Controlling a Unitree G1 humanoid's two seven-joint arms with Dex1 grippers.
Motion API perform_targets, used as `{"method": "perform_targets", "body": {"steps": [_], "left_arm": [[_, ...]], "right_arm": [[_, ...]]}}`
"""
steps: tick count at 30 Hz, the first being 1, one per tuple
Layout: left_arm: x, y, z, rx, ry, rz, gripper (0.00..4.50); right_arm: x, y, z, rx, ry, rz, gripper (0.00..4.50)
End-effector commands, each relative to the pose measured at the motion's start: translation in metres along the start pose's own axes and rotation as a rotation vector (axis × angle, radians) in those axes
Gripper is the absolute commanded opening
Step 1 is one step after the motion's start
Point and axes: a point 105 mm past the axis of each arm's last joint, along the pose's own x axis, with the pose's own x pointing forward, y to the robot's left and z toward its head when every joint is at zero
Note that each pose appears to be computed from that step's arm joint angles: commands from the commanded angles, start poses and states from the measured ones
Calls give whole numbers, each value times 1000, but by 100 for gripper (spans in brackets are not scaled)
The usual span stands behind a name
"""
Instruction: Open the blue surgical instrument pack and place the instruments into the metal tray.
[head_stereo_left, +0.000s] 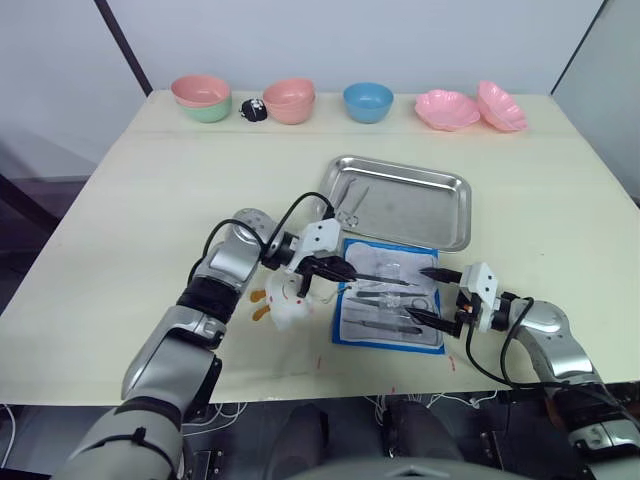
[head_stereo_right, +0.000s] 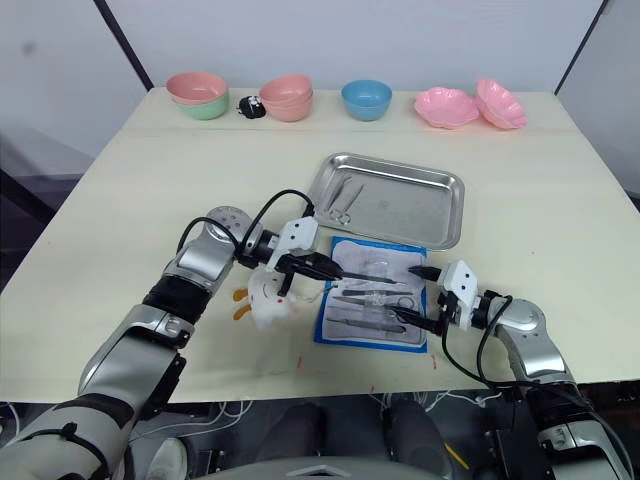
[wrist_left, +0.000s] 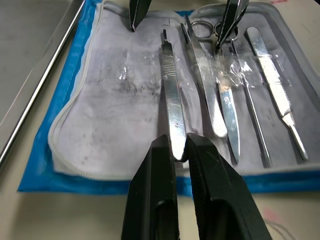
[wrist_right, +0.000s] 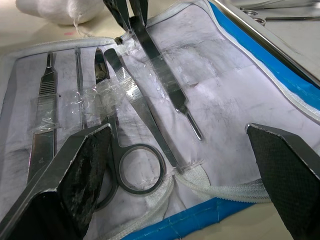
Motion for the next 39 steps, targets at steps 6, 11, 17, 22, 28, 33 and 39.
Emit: {"method": "perform_targets", "body": {"steps": [6, 11, 17, 22, 28, 33, 39], "left_arm": [[-24, 1, 12, 60, 8, 5, 2], [-43, 2, 13, 62, 44, 12, 2], [-59, 2, 11, 53, 75, 14, 2], [-71, -1, 10, 50, 101, 3, 2], [-83, -3, 7, 33, 98, 3, 2], [-87, 11, 27, -25, -44, 86, 2], [-65, 36, 54, -100, -224, 292, 2]], "right_arm": [[-10, 22, -64, 149, 229, 9, 450], [-10, 23, -64, 152, 230, 12, 450], [-9, 23, -65, 152, 231, 12, 450], [-9, 22, -65, 152, 230, 12, 450], [-9, 24, -66, 150, 233, 18, 450], [-10, 24, -67, 152, 236, 16, 450], [-10, 23, -66, 149, 235, 14, 450]]}}
